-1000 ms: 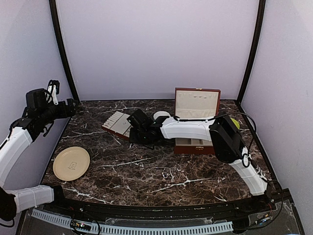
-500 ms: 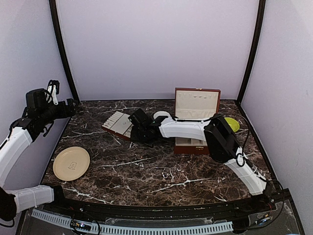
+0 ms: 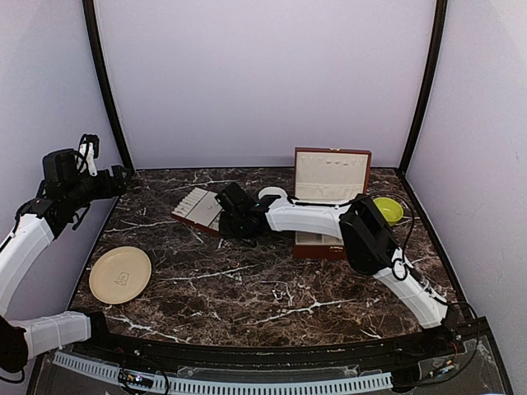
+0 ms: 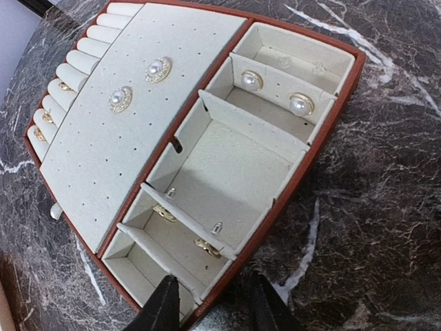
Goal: Organize the mixed jewelry
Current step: Move to the center of the board in the compartment layer.
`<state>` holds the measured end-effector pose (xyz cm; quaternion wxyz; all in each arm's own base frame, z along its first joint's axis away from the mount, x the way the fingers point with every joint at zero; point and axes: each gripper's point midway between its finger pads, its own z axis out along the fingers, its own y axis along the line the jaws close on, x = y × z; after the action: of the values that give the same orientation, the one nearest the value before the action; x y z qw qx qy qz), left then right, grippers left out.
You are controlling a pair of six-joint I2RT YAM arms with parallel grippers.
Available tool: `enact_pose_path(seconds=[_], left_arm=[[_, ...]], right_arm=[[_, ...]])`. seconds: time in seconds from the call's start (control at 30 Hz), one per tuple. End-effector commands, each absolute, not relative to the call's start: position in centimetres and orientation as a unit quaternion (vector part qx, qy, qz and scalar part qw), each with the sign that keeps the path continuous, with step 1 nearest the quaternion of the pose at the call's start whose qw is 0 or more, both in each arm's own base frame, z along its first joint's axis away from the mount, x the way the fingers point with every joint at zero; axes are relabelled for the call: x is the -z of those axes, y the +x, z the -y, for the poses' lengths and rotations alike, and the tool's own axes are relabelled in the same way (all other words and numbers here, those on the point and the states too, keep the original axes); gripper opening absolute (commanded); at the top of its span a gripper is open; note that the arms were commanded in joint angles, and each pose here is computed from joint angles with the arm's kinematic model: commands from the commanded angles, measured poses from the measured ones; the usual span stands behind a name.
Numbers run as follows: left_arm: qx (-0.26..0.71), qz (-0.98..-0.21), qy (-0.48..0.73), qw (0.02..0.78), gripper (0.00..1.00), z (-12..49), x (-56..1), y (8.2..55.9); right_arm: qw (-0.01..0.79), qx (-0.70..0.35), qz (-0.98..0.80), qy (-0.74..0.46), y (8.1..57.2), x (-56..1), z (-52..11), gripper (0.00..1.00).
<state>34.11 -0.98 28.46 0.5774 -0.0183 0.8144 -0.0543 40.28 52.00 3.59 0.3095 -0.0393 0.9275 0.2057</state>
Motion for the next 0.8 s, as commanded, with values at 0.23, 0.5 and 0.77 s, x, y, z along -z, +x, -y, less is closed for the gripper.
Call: enact_pose_path(seconds=[0.23, 0.5, 0.77], left_arm=[[0.044, -0.809, -0.016, 0.586, 0.98, 0.8, -29.3, 33.7], [0.039, -0.808, -0.017, 0.588, 0.98, 0.6, -29.4, 33.7], [0.039, -0.811, -0.017, 0.584, 0.98, 0.6, -29.0, 33.8]], right_arm=[[0.303, -0.139, -0.937, -0.106, 39.0, -4.9, -49.0, 0.25], [0.276, -0.13, -0.929, -0.21, 36.2, -3.9, -48.8, 0.22], [0.264, -0.15, -0.915, -0.264, 33.5, -4.7, -47.8, 0.21]])
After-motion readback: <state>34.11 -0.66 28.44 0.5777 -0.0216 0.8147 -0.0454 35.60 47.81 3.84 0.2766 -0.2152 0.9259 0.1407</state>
